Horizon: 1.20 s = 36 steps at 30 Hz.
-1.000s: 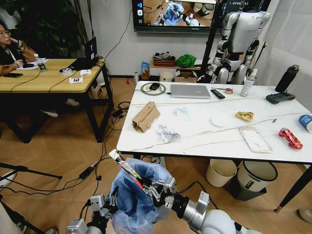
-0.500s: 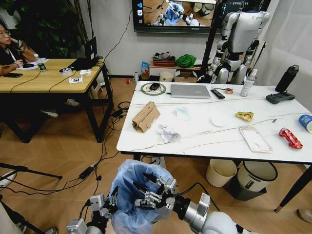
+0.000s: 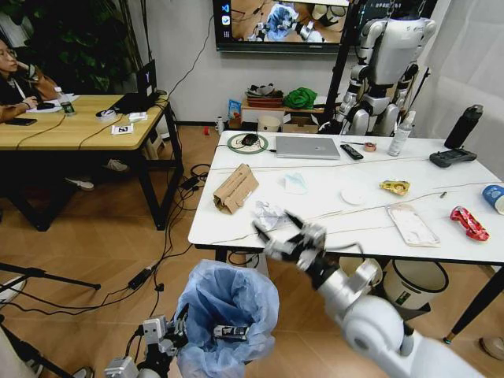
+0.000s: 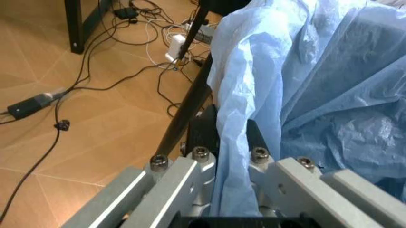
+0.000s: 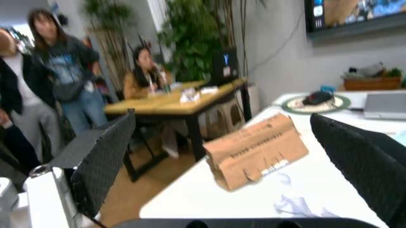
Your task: Pick up the trash bin and place the trash from the table into it.
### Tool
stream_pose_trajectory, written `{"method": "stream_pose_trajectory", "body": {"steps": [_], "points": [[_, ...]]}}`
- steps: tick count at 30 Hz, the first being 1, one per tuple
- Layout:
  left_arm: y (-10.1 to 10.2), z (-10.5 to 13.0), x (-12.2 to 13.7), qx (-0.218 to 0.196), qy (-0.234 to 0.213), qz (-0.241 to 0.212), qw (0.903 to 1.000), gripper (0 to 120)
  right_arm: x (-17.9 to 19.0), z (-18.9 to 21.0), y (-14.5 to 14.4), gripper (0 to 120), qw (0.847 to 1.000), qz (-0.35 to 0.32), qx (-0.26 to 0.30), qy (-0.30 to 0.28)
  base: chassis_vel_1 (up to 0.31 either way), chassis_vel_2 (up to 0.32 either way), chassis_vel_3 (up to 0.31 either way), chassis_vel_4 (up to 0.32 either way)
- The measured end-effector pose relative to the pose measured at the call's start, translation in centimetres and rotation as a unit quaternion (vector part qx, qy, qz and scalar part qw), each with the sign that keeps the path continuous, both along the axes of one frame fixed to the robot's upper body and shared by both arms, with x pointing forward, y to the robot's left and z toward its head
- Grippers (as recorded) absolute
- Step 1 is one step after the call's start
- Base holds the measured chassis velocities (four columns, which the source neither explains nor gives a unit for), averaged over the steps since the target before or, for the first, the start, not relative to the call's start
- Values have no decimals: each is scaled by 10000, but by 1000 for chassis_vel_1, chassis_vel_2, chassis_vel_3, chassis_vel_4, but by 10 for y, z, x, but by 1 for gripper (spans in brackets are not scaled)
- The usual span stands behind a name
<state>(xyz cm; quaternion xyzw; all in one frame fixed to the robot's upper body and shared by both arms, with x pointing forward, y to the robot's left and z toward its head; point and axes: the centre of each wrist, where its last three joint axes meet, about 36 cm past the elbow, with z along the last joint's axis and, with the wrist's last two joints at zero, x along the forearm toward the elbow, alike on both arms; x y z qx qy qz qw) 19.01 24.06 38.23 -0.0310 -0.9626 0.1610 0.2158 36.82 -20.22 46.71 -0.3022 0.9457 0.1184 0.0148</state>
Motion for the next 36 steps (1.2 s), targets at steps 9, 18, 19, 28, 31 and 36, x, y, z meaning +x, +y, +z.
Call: {"method": "stream_pose_trajectory", "body": {"steps": [9,18,19,28,31,36], "points": [[-2,6,-2,-2,-65,44,10000,0,39,12,-7,100,9965,113,-704,433,0,0,0,0],[0,10,-4,40,-118,104,9999,0,69,-1,-24,100,9924,296,-991,662,0,0,0,0],[0,10,-4,39,-118,108,9999,0,70,-3,-25,100,9918,303,-1037,682,0,0,0,0],[-1,11,-5,39,-154,145,9998,0,92,-23,-34,100,9858,201,-1512,701,0,0,0,0],[-1,11,-5,34,-153,154,9998,0,98,-24,-36,100,9850,189,-1572,686,0,0,0,0],[0,11,-6,51,-154,173,9997,0,109,-26,-37,100,9841,208,-1632,676,0,0,0,0]]}}
